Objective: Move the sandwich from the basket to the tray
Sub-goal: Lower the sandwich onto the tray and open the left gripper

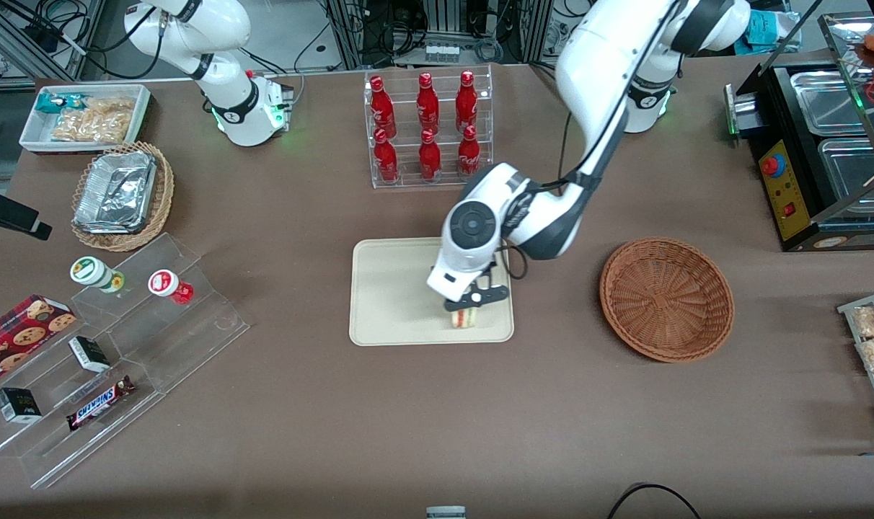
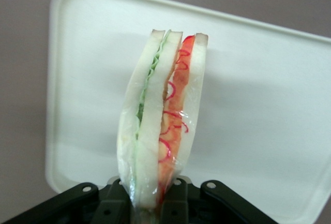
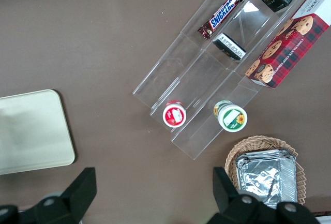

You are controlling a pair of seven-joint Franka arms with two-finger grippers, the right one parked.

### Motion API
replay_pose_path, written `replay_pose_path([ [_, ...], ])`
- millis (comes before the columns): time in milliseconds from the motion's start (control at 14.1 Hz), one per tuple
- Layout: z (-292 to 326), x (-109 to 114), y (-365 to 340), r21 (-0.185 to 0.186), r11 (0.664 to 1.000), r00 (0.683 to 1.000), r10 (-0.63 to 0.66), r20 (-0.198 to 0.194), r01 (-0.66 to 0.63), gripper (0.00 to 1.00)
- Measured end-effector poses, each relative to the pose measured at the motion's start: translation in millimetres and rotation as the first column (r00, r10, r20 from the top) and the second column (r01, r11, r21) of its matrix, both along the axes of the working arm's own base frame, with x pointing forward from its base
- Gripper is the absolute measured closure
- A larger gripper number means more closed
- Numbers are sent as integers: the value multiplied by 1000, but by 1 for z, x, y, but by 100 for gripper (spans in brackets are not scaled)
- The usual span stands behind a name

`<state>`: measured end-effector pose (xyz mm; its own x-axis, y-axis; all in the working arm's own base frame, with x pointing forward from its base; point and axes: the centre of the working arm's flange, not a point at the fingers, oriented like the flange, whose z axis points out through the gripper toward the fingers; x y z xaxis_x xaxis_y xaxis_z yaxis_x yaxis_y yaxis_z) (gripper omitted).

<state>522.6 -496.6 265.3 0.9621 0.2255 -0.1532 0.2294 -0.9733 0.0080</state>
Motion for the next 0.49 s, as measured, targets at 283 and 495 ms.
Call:
replay_pose_path([
  [283, -25, -13, -33, 1, 1000, 1000, -5, -9, 5, 85],
  [495, -30, -20, -41, -1, 1000, 1000, -17, -12, 17, 85],
])
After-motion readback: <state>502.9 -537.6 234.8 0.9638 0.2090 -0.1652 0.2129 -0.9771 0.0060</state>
